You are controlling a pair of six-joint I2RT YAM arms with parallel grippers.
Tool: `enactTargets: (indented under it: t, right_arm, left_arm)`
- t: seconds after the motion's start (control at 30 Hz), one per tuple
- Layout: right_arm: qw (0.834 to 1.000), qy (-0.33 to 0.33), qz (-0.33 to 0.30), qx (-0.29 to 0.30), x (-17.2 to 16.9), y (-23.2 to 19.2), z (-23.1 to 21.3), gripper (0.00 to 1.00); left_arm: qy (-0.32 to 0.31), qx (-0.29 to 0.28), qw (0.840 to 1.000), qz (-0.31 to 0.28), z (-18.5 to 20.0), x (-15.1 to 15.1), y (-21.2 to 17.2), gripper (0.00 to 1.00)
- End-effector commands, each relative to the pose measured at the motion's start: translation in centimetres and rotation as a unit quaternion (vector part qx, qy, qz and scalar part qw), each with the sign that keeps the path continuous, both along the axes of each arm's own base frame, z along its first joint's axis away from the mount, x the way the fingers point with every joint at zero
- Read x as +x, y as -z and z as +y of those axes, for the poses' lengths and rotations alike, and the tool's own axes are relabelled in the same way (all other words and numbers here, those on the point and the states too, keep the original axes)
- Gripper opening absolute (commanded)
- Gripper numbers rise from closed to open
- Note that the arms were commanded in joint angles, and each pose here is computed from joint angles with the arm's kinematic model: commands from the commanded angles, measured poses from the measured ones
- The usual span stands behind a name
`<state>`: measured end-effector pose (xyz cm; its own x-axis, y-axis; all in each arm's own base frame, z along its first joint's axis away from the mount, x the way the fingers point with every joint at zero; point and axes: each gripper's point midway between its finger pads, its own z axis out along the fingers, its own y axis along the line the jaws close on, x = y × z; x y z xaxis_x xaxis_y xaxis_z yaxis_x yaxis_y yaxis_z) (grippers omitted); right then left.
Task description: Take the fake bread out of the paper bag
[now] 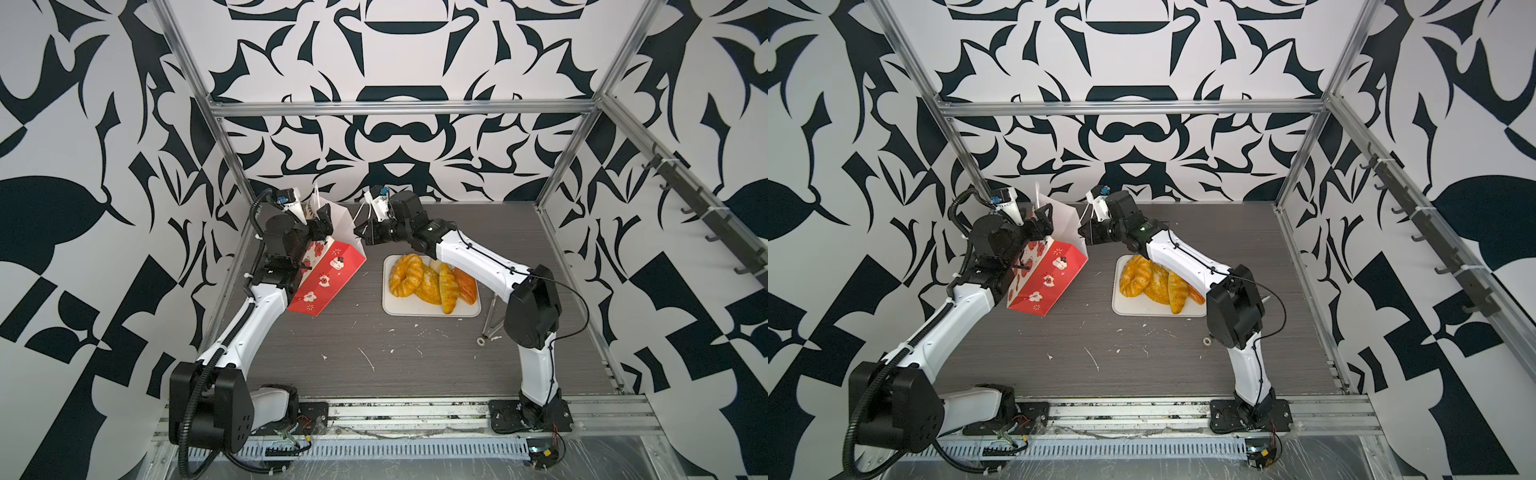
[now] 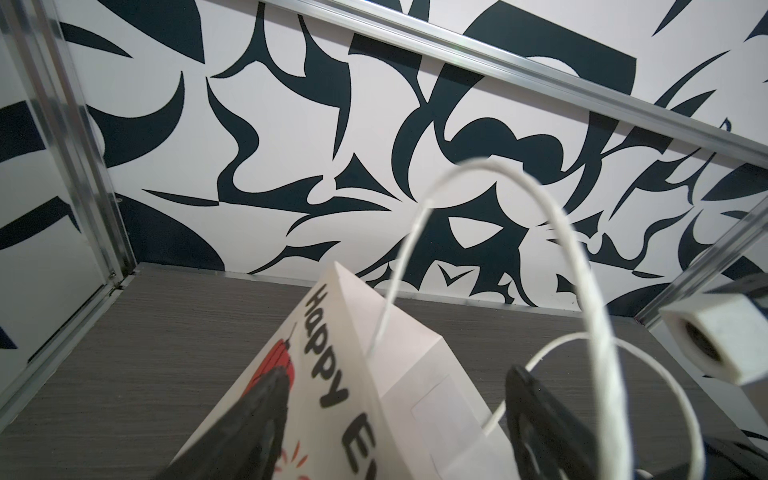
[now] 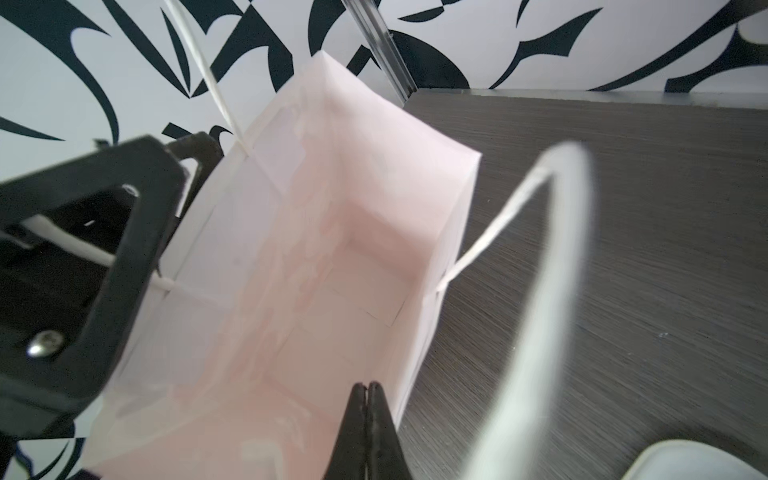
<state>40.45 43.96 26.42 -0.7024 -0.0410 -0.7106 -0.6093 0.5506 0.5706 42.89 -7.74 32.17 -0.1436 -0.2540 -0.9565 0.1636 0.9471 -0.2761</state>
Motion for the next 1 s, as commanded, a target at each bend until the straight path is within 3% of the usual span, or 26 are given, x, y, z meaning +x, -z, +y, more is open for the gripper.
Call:
enactTargets:
  t: [0.0, 0.37, 0.6, 0.97]
  right_arm:
    - [0.997, 0.015, -0.070, 0.009, 0.4, -5.0, -0.6, 0.00]
    - [0.984, 0.035, -0.159, -0.068, 0.3, -7.5, -1.6, 0.00]
    - [0.958, 0.058, -0.236, -0.154, 0.6, -9.7, -3.0, 0.00]
    - [0.949, 0.043, -0.241, -0.199, 0.0, -7.6, -1.8, 0.00]
  left_arm:
    - [0.011, -0.016, 0.999, -0.027, -0.4, -0.3, -3.0, 0.84]
    - [0.045, -0.047, 0.998, -0.013, -1.6, -0.6, -4.6, 1.00]
    - [0.054, -0.051, 0.997, -0.020, -2.1, -0.3, -5.4, 0.99]
    - [0.047, -0.075, 0.996, -0.003, -3.7, 3.0, -4.4, 0.99]
